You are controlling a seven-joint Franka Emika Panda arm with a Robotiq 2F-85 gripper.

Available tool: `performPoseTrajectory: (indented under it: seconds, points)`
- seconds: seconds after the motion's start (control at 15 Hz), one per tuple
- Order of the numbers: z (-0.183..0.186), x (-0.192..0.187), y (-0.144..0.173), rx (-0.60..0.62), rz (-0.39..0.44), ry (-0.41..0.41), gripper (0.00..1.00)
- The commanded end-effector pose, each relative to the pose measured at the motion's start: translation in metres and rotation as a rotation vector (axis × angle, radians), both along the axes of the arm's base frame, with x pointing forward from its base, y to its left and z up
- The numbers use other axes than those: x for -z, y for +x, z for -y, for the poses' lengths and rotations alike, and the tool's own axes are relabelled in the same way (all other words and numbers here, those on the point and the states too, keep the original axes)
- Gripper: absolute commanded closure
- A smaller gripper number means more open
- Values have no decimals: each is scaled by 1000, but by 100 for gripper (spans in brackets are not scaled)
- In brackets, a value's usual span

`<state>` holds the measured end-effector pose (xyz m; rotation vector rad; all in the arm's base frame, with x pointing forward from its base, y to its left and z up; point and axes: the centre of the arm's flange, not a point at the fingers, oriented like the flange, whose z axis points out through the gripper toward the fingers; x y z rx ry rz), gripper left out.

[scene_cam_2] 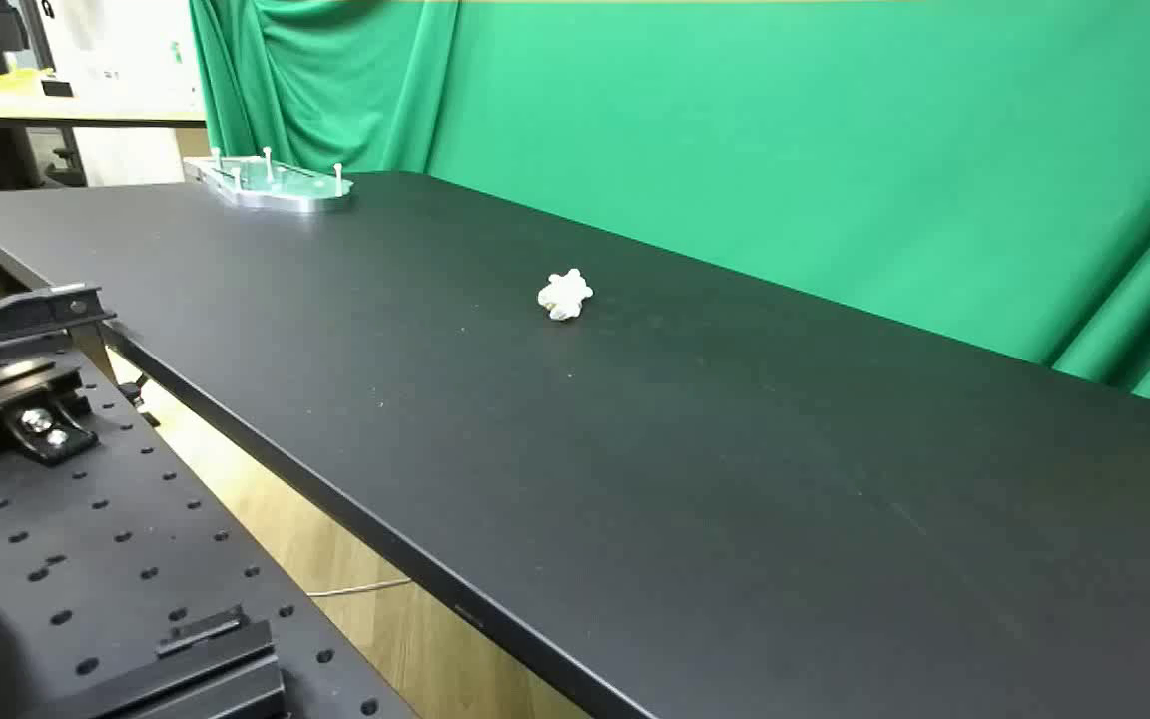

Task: Move the white toy slightly to the right.

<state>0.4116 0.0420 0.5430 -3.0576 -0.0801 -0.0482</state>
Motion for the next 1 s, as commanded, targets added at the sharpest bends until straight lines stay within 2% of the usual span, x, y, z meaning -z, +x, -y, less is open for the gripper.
performPoseTrajectory:
  seconds: [0.0, 0.73, 0.93]
  points:
    - [0, 0, 0, 0, 2, 0, 0]
    - [0, -1, 0, 0, 3, 0, 0]
    - [4, 13, 21, -13, 9, -21, 0]
